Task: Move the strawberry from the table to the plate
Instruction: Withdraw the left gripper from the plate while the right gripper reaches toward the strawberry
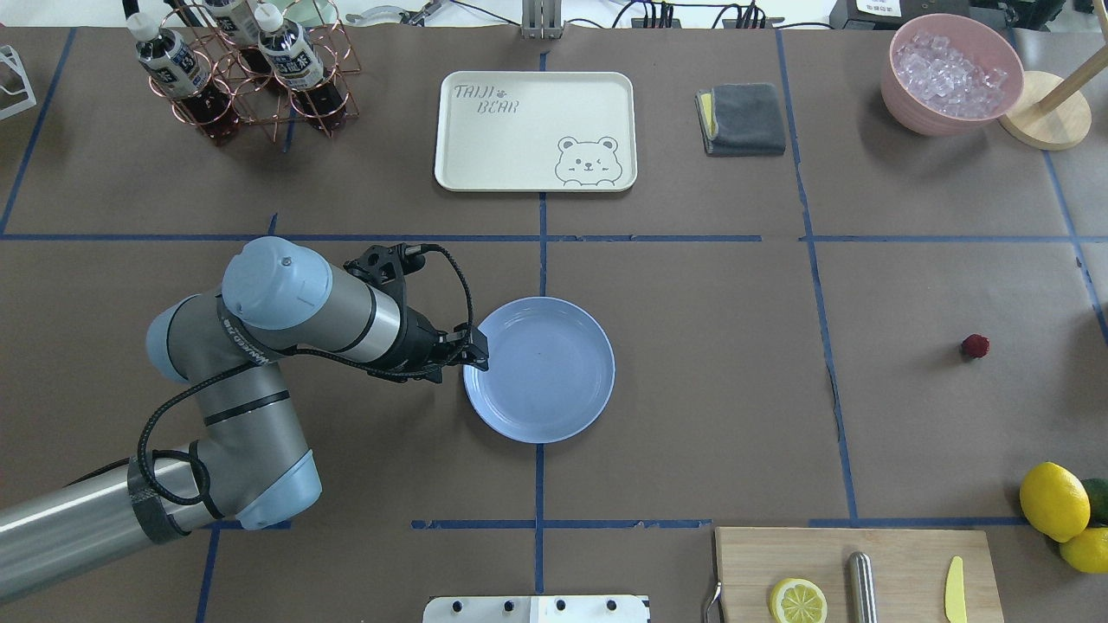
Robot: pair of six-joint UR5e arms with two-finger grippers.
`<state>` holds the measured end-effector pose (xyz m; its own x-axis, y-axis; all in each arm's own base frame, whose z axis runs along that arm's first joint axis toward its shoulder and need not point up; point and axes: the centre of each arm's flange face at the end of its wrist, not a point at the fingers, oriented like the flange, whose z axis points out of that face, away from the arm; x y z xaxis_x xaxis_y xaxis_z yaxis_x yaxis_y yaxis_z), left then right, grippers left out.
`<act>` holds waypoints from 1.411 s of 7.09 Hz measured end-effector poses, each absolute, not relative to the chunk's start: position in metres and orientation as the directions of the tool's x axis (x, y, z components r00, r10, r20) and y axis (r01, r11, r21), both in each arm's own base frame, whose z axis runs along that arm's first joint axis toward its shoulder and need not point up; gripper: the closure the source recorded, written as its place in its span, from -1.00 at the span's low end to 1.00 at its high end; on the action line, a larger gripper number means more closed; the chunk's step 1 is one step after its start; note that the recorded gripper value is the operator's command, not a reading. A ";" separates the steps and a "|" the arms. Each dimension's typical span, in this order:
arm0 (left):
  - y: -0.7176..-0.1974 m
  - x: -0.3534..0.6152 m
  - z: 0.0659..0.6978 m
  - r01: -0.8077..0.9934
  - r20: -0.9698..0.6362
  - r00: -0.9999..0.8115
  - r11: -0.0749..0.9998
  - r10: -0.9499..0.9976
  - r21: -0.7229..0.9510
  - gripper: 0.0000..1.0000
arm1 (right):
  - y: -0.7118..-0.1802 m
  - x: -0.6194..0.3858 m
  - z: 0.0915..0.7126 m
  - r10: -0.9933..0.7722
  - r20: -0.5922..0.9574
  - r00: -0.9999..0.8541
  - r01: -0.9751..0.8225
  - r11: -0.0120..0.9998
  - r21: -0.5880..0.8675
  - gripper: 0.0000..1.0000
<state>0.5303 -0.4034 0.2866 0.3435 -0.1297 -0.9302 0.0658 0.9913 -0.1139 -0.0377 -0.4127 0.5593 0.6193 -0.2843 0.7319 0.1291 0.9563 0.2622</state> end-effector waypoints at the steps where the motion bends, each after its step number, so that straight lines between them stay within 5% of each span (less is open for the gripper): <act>1: -0.404 0.526 0.283 0.069 -0.933 0.336 0.991 -0.128 -0.111 -0.46 | -0.411 -0.065 0.556 -0.210 0.739 0.640 0.077 0.975 0.210 -1.00; 10: -0.440 0.422 0.325 0.163 -0.928 0.362 0.986 -0.087 -0.029 -0.46 | -0.400 -0.219 0.609 -0.068 0.665 0.744 0.005 0.995 0.096 -0.80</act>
<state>0.4216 -0.4401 0.3248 0.3618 -0.0867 -0.9282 0.1629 0.9862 -0.0287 -0.2189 -0.4004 0.6093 0.7437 -0.0680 0.6650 0.0050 0.9953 0.0962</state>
